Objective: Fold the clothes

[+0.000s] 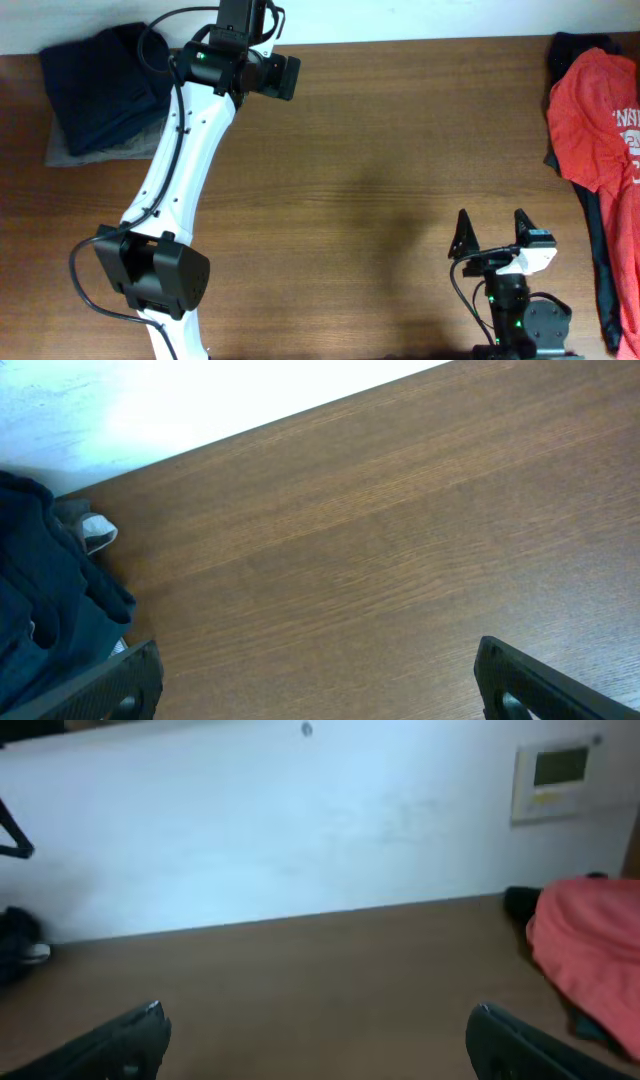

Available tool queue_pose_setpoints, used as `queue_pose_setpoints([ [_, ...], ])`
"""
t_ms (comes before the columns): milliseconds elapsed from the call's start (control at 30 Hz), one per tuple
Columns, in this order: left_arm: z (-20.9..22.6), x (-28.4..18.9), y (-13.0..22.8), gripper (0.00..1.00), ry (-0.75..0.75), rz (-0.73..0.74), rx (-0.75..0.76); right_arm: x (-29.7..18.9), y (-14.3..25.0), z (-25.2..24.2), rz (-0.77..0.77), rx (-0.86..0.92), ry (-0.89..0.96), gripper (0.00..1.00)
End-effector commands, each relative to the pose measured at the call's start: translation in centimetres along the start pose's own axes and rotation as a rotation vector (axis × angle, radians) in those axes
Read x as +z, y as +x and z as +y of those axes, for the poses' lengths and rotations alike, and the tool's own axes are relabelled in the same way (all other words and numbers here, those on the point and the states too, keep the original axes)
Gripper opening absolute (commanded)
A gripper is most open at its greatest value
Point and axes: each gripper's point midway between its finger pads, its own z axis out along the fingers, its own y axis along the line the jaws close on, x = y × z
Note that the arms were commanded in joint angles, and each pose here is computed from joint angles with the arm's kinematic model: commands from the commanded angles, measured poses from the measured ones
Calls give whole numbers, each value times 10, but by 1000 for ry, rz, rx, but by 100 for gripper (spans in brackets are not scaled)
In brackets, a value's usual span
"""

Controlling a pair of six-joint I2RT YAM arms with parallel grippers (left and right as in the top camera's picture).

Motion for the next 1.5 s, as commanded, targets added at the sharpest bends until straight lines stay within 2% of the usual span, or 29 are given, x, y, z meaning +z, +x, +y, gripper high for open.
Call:
queue_pose_setpoints([
  [0, -4, -1, -1, 99, 14, -5, 12, 4, 5, -3, -69, -10, 4, 99],
  [267, -4, -1, -1, 99, 14, -5, 12, 3, 4, -8, -70, -10, 32, 99],
  [600, -4, -1, -1, 99, 14, -5, 12, 2, 53, -15, 127, -2, 60, 99],
  [1467, -4, -1, -1, 99, 14, -5, 11, 2, 52, -16, 125, -5, 67, 99],
])
